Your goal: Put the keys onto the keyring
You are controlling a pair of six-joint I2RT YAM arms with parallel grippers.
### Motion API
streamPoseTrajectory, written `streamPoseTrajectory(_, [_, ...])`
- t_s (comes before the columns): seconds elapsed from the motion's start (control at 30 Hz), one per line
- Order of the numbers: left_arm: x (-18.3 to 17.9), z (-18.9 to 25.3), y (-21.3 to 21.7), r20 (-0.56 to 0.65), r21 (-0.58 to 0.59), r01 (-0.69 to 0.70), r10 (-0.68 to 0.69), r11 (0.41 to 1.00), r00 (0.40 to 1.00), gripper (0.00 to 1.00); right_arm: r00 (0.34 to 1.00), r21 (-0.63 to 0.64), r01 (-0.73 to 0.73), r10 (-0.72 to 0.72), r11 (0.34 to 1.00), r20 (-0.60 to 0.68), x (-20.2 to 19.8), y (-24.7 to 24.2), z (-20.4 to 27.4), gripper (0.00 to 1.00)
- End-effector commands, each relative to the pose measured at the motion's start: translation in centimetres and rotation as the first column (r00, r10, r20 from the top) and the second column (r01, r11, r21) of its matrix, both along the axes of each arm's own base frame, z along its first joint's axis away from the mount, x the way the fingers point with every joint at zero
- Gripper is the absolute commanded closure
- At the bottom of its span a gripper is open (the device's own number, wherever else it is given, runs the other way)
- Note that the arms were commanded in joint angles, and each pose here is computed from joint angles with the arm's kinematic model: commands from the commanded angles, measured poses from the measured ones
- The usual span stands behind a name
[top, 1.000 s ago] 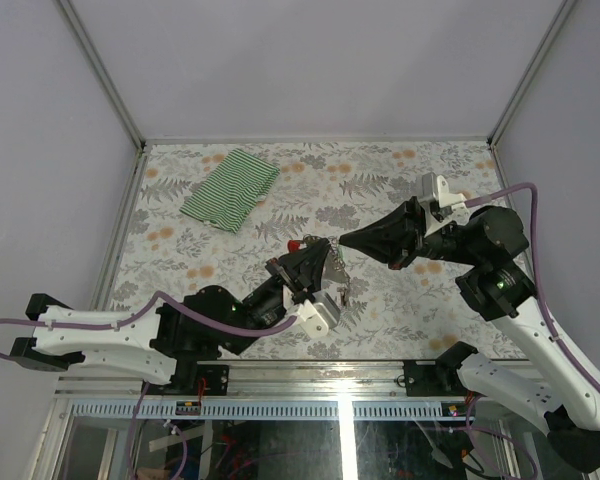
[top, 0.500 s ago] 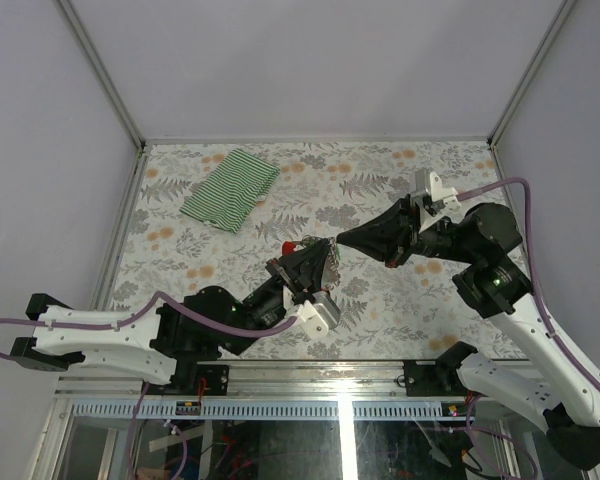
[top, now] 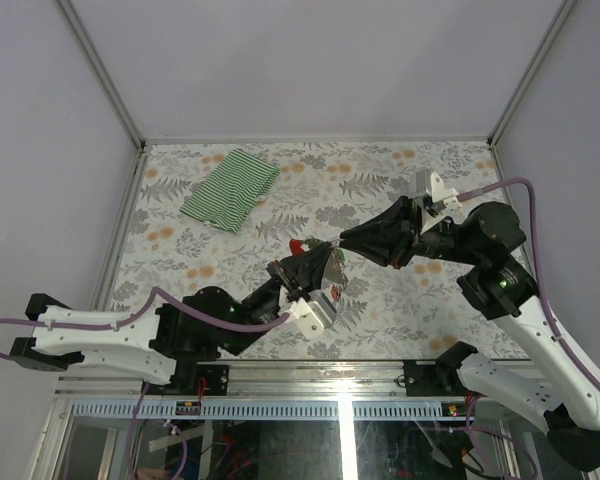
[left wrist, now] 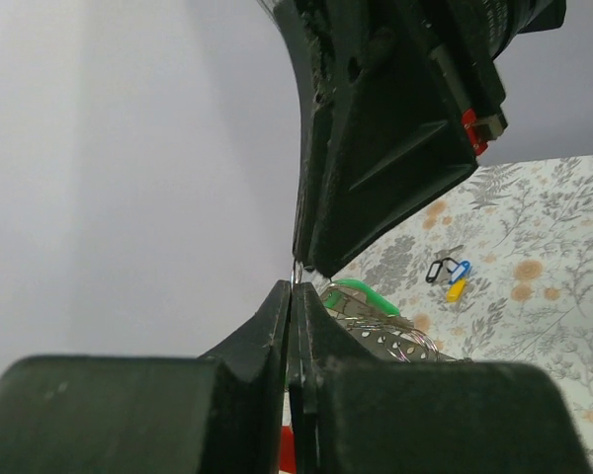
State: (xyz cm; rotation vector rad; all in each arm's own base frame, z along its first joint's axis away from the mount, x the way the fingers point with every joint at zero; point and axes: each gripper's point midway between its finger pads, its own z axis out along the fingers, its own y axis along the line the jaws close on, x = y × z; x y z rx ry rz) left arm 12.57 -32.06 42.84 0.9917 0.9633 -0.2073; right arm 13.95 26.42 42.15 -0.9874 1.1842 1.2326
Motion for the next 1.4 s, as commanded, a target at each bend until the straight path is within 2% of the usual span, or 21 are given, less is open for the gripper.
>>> streamPoseTrajectory(0.0, [-0.9, 3.0, 1.3, -0.074, -0.232, 0.056, -0.075, 0.971, 0.994, 1.00, 0.986, 0.080, 0.038, -0.050, 0.996, 0.157, -1.7, -1.7, 3.8, 0.71])
streamPoseTrajectory(0.17, [-0.9, 3.3, 2.4, -0.140, -0.347, 0.104, -0.161, 0.932, 0.977, 1.00, 0.971, 0.131, 0.074, -0.101, 0.989, 0.215, -2.0, -2.6, 4.6, 0.55])
streamPoseTrajectory(0.27, [-0.5, 3.5, 2.9, -0.181, -0.418, 0.145, -0.238, 0.897, 0.954, 1.00, 0.967, 0.142, 0.090, -0.121, 0.986, 0.226, -1.8, -2.8, 4.7, 0.50])
streamPoseTrajectory(0.6, [0.9, 3.9, 3.7, -0.242, -0.554, 0.293, -0.488, 0.779, 0.839, 1.00, 0.975, 0.070, 0.013, -0.028, 0.997, 0.223, -2.1, -1.7, 4.4, 0.48])
streamPoseTrajectory(0.8, [1.7, 3.4, 3.2, -0.281, -0.577, 0.310, -0.540, 0.756, 0.794, 1.00, 0.979, 0.056, 0.053, -0.063, 0.997, 0.194, -0.8, -1.4, 3.7, 0.46])
streamPoseTrajectory(0.87, [1.9, 3.5, 3.2, -0.281, -0.591, 0.314, -0.555, 0.743, 0.783, 1.00, 0.980, 0.041, 0.070, -0.076, 0.997, 0.182, -0.2, -1.2, 3.2, 0.42])
streamPoseTrajectory(1.17, [2.8, 3.2, 3.0, -0.309, -0.616, 0.283, -0.556, 0.735, 0.771, 1.00, 0.985, 0.020, 0.097, -0.099, 0.995, 0.141, 1.3, -0.5, 1.7, 0.35])
streamPoseTrajectory(1.37, [2.7, 3.3, 2.9, -0.306, -0.616, 0.289, -0.561, 0.733, 0.769, 1.00, 0.989, 0.014, 0.089, -0.090, 0.996, 0.116, 2.0, 0.1, 0.9, 0.35])
